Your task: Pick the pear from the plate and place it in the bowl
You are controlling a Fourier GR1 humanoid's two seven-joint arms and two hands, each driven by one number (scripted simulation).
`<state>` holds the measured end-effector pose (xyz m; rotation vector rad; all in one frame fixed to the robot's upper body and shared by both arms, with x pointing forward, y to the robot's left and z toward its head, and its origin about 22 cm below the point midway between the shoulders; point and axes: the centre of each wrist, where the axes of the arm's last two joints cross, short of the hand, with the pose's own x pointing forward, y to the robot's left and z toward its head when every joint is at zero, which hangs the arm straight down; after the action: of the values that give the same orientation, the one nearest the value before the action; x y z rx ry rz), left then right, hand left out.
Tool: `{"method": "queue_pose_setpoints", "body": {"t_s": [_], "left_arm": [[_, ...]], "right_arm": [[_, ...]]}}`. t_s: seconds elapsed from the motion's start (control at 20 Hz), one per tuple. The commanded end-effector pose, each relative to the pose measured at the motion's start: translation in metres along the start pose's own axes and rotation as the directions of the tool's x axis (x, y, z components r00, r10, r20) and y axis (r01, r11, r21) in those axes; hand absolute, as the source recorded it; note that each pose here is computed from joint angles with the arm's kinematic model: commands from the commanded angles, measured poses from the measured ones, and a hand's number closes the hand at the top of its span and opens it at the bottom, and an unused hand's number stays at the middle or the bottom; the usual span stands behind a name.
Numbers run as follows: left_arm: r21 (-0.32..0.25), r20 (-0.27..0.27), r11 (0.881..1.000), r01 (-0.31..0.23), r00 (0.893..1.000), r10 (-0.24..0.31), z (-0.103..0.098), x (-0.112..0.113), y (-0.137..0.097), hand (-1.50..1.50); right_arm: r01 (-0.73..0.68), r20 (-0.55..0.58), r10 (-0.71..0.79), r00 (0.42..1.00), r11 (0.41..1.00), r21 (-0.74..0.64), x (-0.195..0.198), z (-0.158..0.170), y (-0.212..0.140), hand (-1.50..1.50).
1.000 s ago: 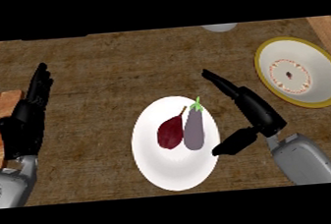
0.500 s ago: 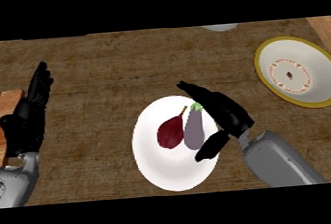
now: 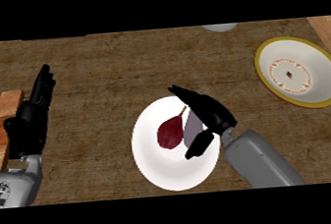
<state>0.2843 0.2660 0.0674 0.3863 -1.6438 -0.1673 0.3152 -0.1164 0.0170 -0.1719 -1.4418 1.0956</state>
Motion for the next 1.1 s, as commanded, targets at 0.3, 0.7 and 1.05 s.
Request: {"method": "queue_pose_setpoints", "body": {"t_s": [0.3,0.7,1.05], "left_arm": [[0.007,-0.005,1.000,0.015,1.000,-0.015,-0.003,0.011,0.001,0.00],[0.011,0.012,1.000,-0.008,1.000,0.008,-0.004,-0.010,-0.027,0.00],[0.003,0.011,1.000,0.012,1.000,-0.012,-0.010,0.006,0.004,0.00]], "right_arm": [[0.006,0.000,-0.006,1.000,1.000,0.016,-0.015,-0.017,0.037,-1.50],[-0.113,0.084,0.115,0.990,0.993,-0.034,-0.014,-0.040,0.038,1.50],[-0.069,0.116,0.078,0.990,0.995,-0.075,-0.023,-0.035,0.051,1.50]]}}
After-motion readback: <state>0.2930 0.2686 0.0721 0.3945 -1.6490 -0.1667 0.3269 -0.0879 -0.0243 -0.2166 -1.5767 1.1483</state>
